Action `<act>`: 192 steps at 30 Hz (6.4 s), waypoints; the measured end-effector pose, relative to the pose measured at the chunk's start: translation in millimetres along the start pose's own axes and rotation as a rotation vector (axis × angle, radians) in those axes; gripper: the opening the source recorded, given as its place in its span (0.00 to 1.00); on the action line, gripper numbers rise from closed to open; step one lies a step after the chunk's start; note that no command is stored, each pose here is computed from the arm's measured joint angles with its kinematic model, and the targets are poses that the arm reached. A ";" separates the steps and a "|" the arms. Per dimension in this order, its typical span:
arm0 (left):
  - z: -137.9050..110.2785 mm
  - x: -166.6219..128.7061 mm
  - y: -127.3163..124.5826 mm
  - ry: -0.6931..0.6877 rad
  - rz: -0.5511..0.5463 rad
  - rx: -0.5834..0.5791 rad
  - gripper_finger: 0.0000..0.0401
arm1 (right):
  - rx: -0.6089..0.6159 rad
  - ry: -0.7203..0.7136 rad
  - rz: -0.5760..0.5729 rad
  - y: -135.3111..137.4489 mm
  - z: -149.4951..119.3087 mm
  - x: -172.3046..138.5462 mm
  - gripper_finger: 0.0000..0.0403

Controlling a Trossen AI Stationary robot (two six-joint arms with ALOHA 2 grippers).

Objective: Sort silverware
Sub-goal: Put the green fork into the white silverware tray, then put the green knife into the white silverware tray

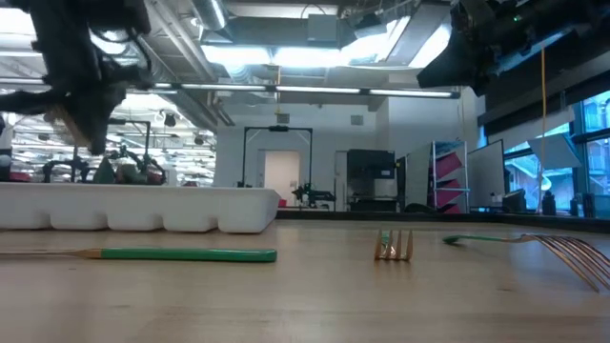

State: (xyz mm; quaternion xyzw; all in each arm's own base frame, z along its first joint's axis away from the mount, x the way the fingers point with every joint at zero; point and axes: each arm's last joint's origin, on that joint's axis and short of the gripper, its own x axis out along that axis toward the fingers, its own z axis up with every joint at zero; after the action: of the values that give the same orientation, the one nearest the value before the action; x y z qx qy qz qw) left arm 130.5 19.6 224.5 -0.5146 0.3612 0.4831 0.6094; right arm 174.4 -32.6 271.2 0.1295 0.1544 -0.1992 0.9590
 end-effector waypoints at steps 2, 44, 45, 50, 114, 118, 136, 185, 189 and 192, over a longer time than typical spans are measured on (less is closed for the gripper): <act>-3.2 7.5 3.7 0.006 0.032 -0.012 0.02 | 0.001 0.000 0.000 0.0 0.0 0.0 0.20; -15.7 56.2 0.5 0.024 0.305 -0.059 0.08 | -0.003 0.003 -0.012 -0.5 -0.4 0.0 0.20; -15.7 56.2 0.5 0.025 0.305 -0.060 0.08 | -0.003 0.004 -0.011 -0.4 -0.4 0.0 0.20; -14.6 54.9 0.5 -0.001 0.296 -0.042 0.08 | -0.003 0.004 -0.009 -0.4 -0.4 0.0 0.20; -199.3 8.2 -24.9 0.444 -0.140 0.199 0.15 | 0.054 0.071 0.277 7.7 -0.6 -3.9 0.20; -200.8 11.8 -24.3 0.437 -0.117 0.204 0.24 | 0.023 0.033 0.309 7.5 2.9 -12.2 0.20; -200.3 12.3 -23.6 0.435 -0.091 0.122 0.28 | -0.098 -0.039 0.323 5.4 7.0 -27.0 0.20; -197.1 13.9 -20.3 0.404 -0.040 0.064 0.28 | -0.097 -0.001 0.339 5.5 3.9 -25.6 0.20; -196.9 14.0 -20.0 0.402 -0.035 0.051 0.28 | -0.097 -0.001 0.339 5.6 3.9 -25.6 0.20; -199.4 16.1 -21.3 0.407 -0.038 0.039 0.28 | -0.097 -0.001 0.339 5.6 3.9 -25.6 0.20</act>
State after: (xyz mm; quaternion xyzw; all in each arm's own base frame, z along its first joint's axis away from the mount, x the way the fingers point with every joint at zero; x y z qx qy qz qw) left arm 166.7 -171.7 173.5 -0.5963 0.4765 0.3504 0.5428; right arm 155.3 -20.1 284.7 0.1072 0.1393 -0.0272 0.9841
